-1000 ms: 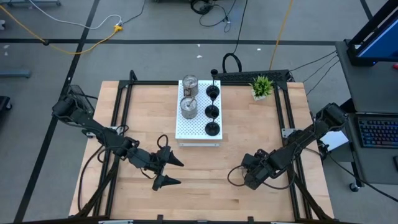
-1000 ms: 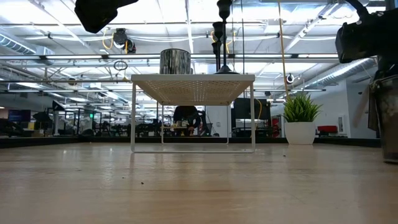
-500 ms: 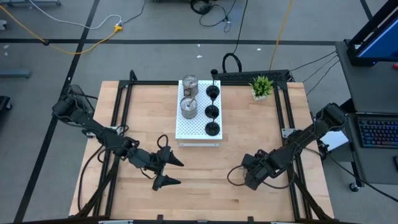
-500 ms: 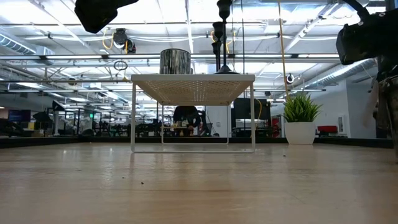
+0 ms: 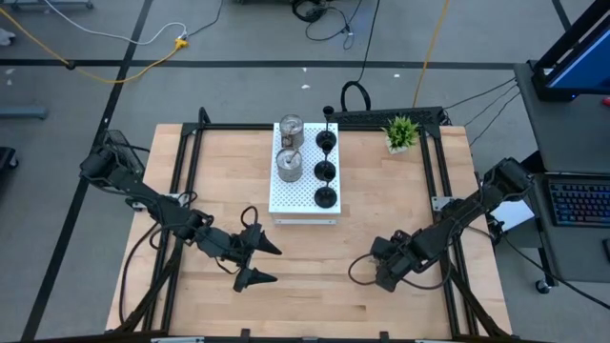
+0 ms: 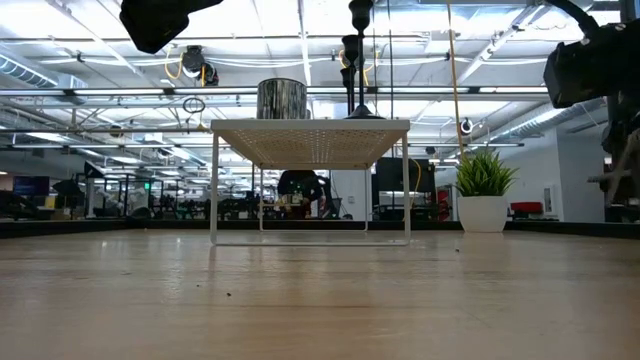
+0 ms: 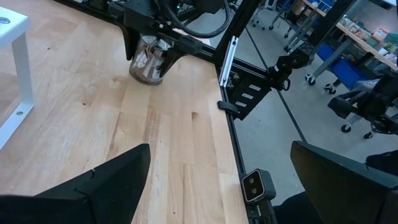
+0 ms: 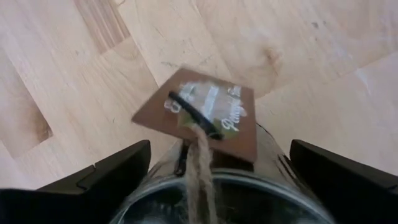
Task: Pick & Place candle stick holders
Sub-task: Put the brown scented candle on the shelf aligned with the brown scented candles
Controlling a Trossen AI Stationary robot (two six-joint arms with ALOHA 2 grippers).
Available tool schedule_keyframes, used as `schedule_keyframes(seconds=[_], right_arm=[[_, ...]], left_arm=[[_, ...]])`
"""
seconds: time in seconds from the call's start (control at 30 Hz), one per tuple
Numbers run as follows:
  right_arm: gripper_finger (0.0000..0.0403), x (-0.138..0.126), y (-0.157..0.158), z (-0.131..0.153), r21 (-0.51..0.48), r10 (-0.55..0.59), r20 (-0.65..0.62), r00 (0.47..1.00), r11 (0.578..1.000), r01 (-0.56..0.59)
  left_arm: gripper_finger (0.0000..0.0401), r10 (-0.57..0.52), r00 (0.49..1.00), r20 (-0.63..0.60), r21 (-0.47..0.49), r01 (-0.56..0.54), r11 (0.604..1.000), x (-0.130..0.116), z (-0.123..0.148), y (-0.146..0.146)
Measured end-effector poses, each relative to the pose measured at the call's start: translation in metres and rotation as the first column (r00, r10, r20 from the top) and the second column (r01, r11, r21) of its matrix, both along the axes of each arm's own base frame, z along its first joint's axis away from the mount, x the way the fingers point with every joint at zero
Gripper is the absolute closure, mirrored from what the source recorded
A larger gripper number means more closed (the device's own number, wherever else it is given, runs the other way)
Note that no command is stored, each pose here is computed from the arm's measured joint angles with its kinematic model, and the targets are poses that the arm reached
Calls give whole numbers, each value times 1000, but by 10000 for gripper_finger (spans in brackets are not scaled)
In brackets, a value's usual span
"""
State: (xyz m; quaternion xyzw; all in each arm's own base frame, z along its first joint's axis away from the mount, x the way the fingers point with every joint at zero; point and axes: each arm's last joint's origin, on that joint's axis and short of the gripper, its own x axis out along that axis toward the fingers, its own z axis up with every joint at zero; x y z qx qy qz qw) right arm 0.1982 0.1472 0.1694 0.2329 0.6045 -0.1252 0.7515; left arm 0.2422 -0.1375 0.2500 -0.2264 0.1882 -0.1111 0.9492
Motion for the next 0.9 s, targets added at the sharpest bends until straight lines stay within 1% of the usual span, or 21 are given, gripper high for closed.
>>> schedule_keyframes(seconds=[0.13,0.3,0.43,0.7,0.9], right_arm=[[9,-2,1,-1,-2,-1,0,1000,1000,1],[9,-10,3,-11,5,-23,-7,1000,1000,23],[6,-13,6,-13,13,-31,3,1000,999,31],[6,-14,8,-12,26,-18,12,1000,1000,18],[7,-19,4,-1,42,7,34,999,999,-8]], left_arm=[[6,0,1000,-8,4,0,1000,0,-1,0],[6,2,1000,-26,10,-2,1000,-1,-3,0],[6,2,1000,-25,10,-2,1000,-1,-3,1],[6,1,1000,-24,13,0,1000,-1,-2,0],[6,1,1000,-24,13,0,1000,-1,-2,1]])
